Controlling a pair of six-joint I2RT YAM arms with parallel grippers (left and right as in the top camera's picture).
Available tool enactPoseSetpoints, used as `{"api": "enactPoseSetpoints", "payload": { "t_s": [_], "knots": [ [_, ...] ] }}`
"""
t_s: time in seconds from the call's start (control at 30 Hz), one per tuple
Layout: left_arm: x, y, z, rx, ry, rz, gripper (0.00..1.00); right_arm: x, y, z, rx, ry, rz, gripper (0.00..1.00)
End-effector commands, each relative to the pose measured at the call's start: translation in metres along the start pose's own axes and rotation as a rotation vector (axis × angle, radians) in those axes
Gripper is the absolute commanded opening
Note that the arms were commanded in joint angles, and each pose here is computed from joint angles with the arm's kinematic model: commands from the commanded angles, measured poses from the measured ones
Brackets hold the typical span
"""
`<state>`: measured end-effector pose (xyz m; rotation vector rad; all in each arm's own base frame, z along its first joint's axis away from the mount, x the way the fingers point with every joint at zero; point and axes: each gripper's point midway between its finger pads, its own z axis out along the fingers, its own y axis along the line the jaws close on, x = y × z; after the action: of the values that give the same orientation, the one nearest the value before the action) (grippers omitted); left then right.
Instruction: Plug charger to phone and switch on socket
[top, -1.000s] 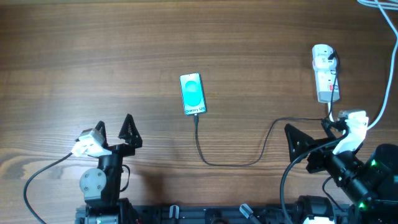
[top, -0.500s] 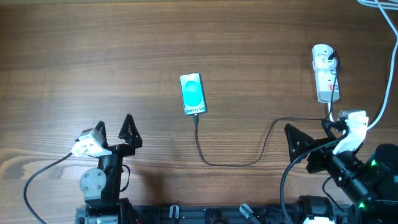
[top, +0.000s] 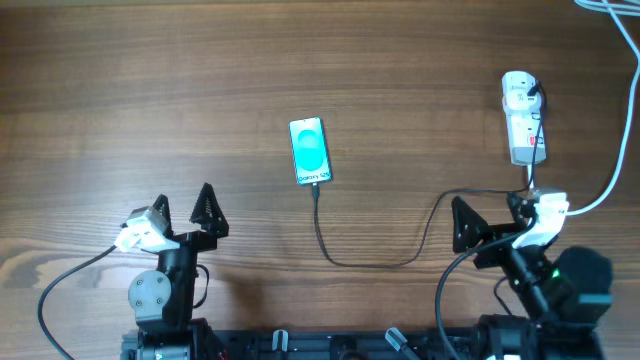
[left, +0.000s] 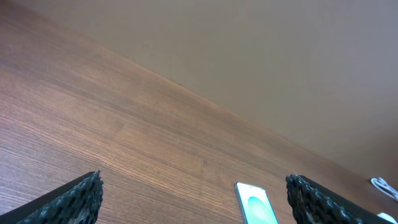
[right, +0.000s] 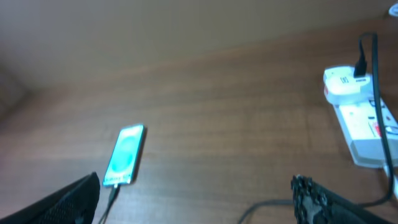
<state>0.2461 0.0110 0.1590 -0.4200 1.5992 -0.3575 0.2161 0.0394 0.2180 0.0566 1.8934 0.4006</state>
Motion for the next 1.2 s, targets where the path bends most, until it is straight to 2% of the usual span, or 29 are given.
{"api": "enactPoseSetpoints", "payload": {
  "t_s": [0.0, 0.1, 0.27, 0.37, 0.5, 1.17],
  "knots": [
    [-0.001, 0.005, 0.000, -0.022, -0.010, -0.010, 1.00, -0.002, -0.004, 0.009, -0.027, -0.145, 0.052, 1.00],
    [-0.001, 0.005, 0.000, -0.022, -0.010, -0.010, 1.00, -0.007, -0.006, 0.012, -0.044, -0.241, 0.017, 1.00],
    [-0.001, 0.005, 0.000, -0.022, -0.010, -0.010, 1.00, 0.000, -0.012, 0.017, -0.049, -0.316, 0.006, 1.00],
    [-0.001, 0.005, 0.000, -0.022, -0.010, -0.010, 1.00, 0.007, -0.020, 0.023, -0.035, -0.325, 0.059, 1.00],
    [-0.001, 0.005, 0.000, -0.022, -0.010, -0.010, 1.00, 0.021, -0.039, 0.033, 0.026, -0.336, 0.214, 1.00],
    [-0.001, 0.005, 0.000, -0.022, -0.010, -0.010, 1.00, 0.019, -0.048, 0.032, 0.076, -0.369, 0.182, 1.00]
  ]
}}
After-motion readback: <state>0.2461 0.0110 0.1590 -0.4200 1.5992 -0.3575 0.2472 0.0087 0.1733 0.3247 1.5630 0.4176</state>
